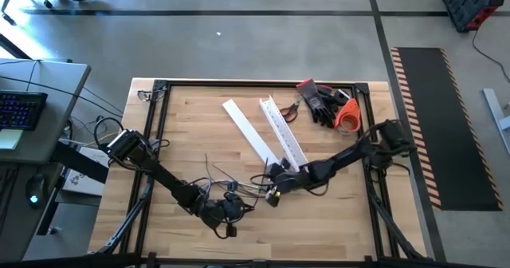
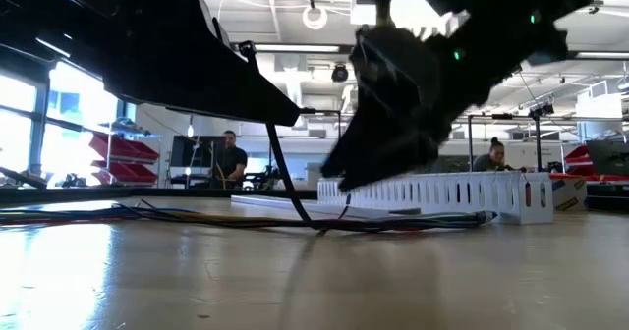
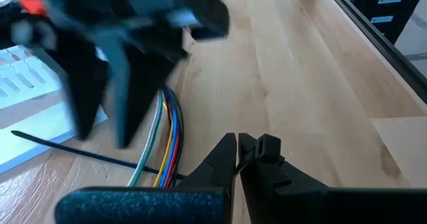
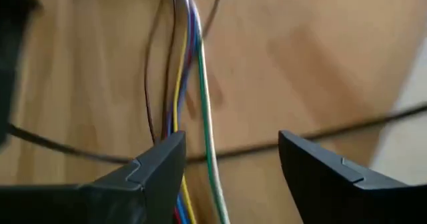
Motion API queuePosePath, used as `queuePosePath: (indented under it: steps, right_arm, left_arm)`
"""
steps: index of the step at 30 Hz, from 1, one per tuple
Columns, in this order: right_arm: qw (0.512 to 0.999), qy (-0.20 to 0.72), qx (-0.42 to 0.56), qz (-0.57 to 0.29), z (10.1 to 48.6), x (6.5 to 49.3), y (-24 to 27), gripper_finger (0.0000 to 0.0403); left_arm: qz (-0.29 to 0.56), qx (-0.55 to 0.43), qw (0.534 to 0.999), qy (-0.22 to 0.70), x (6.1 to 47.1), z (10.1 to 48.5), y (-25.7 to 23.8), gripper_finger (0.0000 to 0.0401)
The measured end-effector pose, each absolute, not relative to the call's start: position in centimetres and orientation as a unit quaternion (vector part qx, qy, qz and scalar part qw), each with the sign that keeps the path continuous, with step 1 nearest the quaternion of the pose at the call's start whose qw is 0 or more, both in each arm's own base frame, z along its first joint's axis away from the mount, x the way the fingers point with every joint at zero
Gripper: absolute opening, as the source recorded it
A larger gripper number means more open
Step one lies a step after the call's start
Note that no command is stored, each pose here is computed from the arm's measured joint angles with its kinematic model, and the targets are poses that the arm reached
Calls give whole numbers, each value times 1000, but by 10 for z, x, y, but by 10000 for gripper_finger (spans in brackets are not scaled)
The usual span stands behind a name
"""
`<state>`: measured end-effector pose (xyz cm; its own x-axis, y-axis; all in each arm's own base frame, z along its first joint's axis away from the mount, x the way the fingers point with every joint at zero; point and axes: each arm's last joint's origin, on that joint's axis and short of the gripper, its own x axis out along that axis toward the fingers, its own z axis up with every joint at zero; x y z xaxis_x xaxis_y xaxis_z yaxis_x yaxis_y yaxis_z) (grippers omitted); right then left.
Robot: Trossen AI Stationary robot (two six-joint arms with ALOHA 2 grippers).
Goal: Ziptie cables
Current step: Wrap the colored cables with the black zip tie
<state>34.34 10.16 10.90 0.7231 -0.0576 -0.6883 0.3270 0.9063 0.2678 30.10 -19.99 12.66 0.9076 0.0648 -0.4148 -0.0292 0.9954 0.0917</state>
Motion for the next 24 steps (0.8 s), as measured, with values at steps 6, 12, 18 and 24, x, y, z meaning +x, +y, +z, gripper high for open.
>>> queuePosePath:
  steps: [6,12,18,24]
  right_arm:
    - [893,389,168,-153,101,343,79,217]
    - [881,432,132,-143,106,338,62,217]
    - [883,428,125,-148,105,339,53,217]
    - [897,368,179,-167,92,329,40,210]
  left_arm:
    - [27,38,975,217,301,126,-199,0]
    - [28,37,974,220,300,125,-199,0]
    - [29,35,974,224,300,124,-199,0]
    - [28,35,974,224,300,124,-199,0]
